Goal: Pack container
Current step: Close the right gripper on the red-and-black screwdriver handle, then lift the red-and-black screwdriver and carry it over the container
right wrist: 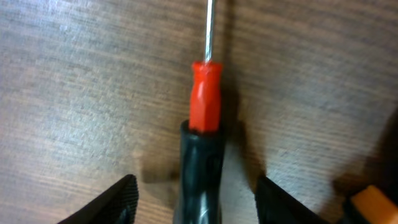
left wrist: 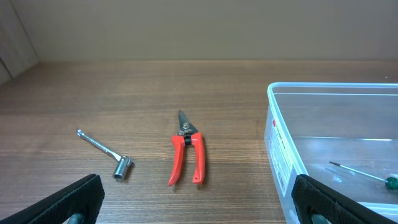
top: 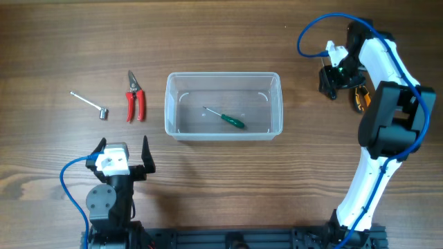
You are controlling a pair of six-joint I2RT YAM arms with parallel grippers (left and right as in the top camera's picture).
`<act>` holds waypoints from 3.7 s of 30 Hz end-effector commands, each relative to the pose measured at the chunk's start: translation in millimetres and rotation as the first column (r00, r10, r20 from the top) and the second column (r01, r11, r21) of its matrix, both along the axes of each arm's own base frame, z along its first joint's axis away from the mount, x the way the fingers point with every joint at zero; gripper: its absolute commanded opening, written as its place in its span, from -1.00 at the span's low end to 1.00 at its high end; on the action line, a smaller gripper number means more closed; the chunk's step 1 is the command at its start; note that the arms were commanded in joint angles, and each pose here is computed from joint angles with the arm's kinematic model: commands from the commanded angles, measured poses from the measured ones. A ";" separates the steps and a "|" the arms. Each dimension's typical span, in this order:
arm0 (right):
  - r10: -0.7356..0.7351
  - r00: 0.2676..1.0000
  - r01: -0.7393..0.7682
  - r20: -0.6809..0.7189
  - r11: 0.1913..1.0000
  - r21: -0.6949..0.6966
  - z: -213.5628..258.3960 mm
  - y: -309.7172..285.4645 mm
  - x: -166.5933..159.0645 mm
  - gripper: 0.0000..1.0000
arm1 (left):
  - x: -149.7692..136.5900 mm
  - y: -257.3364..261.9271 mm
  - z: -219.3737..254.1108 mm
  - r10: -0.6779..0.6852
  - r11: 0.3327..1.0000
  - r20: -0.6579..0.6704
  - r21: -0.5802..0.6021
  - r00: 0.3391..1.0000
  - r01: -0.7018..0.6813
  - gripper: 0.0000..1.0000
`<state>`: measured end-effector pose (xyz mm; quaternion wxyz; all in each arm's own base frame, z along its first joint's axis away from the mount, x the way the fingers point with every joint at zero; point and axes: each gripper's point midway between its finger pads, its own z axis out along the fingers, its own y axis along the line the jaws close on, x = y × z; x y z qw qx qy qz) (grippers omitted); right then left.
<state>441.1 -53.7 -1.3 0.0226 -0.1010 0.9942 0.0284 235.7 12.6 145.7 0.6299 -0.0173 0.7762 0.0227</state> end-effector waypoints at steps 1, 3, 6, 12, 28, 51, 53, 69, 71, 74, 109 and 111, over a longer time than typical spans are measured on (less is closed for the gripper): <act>0.041 0.999 -0.042 -0.017 0.999 -0.021 -14.8 -1.4 -2.1 0.31 | 0.0 -0.7 1.1 -0.010 1.000 0.008 0.020 1.000 0.010 0.99; 0.047 0.999 -0.048 -0.012 0.999 -0.023 -14.8 -1.7 -0.9 0.31 | 0.0 -0.7 1.0 -0.010 1.000 0.007 0.020 1.000 0.010 0.99; 0.049 0.999 -0.049 -0.002 0.999 -0.024 -14.7 -1.9 1.5 0.30 | 0.0 -0.7 1.0 -0.010 1.000 0.007 0.020 1.000 0.010 0.99; 0.049 0.999 -0.049 -0.001 0.999 -0.024 -14.7 -1.9 1.8 0.27 | 0.0 -0.7 1.0 -0.010 1.000 0.007 0.020 1.000 0.010 1.00; 0.059 0.998 -0.059 -0.025 0.998 0.005 -14.6 17.1 -2.9 -0.09 | 0.0 -0.7 1.0 -0.010 1.000 0.007 0.020 1.000 0.010 1.00; 0.052 0.998 -0.053 -0.043 0.999 -0.012 -13.0 14.7 -6.8 -0.91 | 0.0 -0.7 1.0 -0.010 1.000 0.007 0.020 1.000 0.010 1.00; 0.047 0.998 -0.048 -0.036 0.999 -0.007 -8.6 15.5 -4.4 -0.91 | 0.0 -0.7 1.0 -0.010 1.000 0.007 0.020 1.000 0.010 1.00; 0.121 0.886 -0.160 0.447 0.986 0.051 205.9 58.7 54.0 -0.91 | 0.0 -0.7 1.0 -0.010 1.000 0.007 0.020 1.000 0.010 1.00; 0.181 0.833 -0.223 0.522 0.975 0.019 241.1 79.1 51.3 -0.91 | 0.0 -0.7 1.0 -0.010 1.000 0.007 0.020 1.000 0.010 1.00; 0.288 0.736 -0.345 0.613 0.938 -0.026 285.1 124.5 38.7 -0.91 | 0.0 -0.7 1.0 -0.010 1.000 0.007 0.020 1.000 0.010 1.00; 0.851 0.512 -0.856 0.119 0.493 0.158 53.0 319.6 -54.6 -0.91 | 0.0 -0.7 1.0 -0.010 1.000 0.007 0.020 1.000 0.010 0.99; 0.852 0.512 -0.855 0.112 0.493 0.162 48.2 319.4 -54.9 -0.91 | 0.0 -0.7 1.0 -0.010 1.000 0.007 0.020 1.000 0.010 0.99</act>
